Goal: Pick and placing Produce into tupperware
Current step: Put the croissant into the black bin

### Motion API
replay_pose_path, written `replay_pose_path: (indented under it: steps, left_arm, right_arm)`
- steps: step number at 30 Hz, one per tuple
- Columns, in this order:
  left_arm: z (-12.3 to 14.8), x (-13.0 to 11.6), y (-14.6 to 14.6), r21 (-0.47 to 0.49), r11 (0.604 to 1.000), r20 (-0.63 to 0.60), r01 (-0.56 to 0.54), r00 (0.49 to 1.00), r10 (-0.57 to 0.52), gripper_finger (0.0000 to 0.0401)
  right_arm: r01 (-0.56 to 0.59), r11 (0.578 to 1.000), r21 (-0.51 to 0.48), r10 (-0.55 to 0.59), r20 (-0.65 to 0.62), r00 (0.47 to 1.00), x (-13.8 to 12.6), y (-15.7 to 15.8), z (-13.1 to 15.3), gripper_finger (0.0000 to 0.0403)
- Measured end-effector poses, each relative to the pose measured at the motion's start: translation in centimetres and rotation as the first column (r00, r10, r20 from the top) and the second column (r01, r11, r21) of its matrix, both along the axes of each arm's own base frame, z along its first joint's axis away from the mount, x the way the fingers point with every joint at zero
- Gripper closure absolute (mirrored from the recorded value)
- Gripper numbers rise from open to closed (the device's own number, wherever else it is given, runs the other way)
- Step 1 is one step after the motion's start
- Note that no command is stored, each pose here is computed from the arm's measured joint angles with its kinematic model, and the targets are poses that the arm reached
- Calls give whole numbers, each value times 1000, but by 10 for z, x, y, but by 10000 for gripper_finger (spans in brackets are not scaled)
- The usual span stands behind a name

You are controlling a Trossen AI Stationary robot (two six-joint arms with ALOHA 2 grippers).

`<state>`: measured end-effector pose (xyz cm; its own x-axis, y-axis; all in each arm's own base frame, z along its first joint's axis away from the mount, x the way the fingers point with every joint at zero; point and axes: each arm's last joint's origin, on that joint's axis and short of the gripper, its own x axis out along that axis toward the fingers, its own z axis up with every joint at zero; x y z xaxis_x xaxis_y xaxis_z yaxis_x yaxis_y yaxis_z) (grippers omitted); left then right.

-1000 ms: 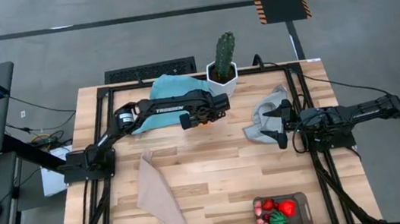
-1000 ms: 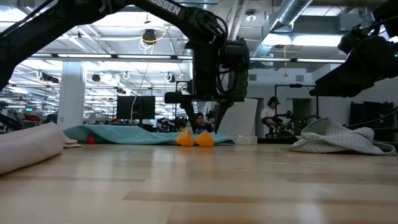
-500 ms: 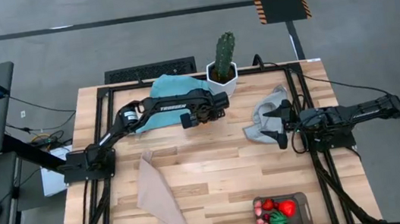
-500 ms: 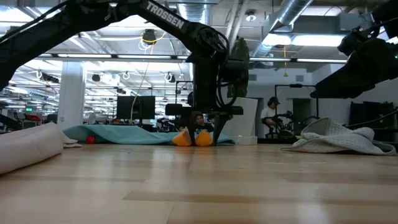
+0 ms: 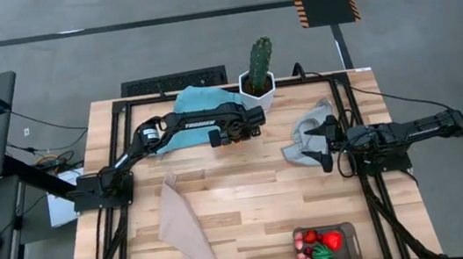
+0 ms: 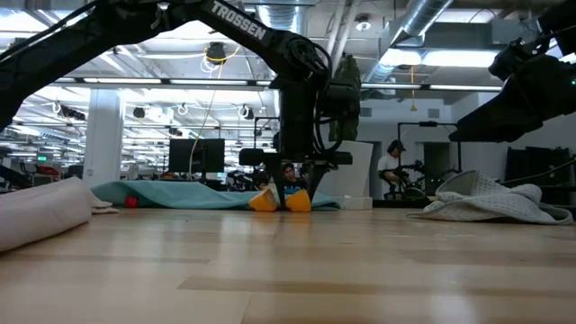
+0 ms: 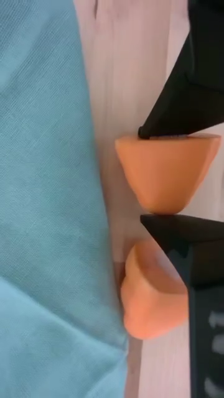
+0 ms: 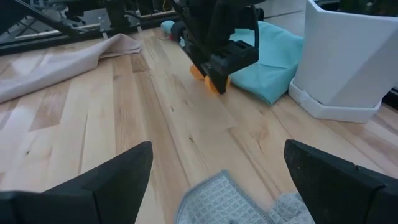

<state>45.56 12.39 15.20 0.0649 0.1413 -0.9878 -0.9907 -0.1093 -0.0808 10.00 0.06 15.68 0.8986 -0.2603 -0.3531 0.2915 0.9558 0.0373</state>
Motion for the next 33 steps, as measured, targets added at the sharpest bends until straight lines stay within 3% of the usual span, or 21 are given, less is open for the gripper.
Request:
replay_pose_path:
  steps: [6, 13, 19, 25, 33]
  left_arm:
    - [0, 0, -1, -6, 1000, 0, -2, 1000, 2, 245]
    - [6, 5, -8, -6, 997, 25, 71, 997, -71, 210]
    - [19, 12, -26, 2, 990, 35, 139, 990, -139, 241]
    - [35, 22, -54, 49, 948, 56, 314, 947, -316, 247]
    - [59, 34, -98, 111, 874, 110, 473, 868, -484, 218]
  right_arm:
    - [0, 1000, 0, 0, 0, 1000, 0, 0, 0, 17]
    - [0, 1000, 0, 0, 0, 1000, 0, 0, 0, 17]
    - [0, 1000, 0, 0, 0, 1000, 0, 0, 0, 17]
    - [-1, 1000, 0, 1, 0, 1000, 0, 0, 0, 17]
    - [0, 1000, 0, 0, 0, 1000, 0, 0, 0, 17]
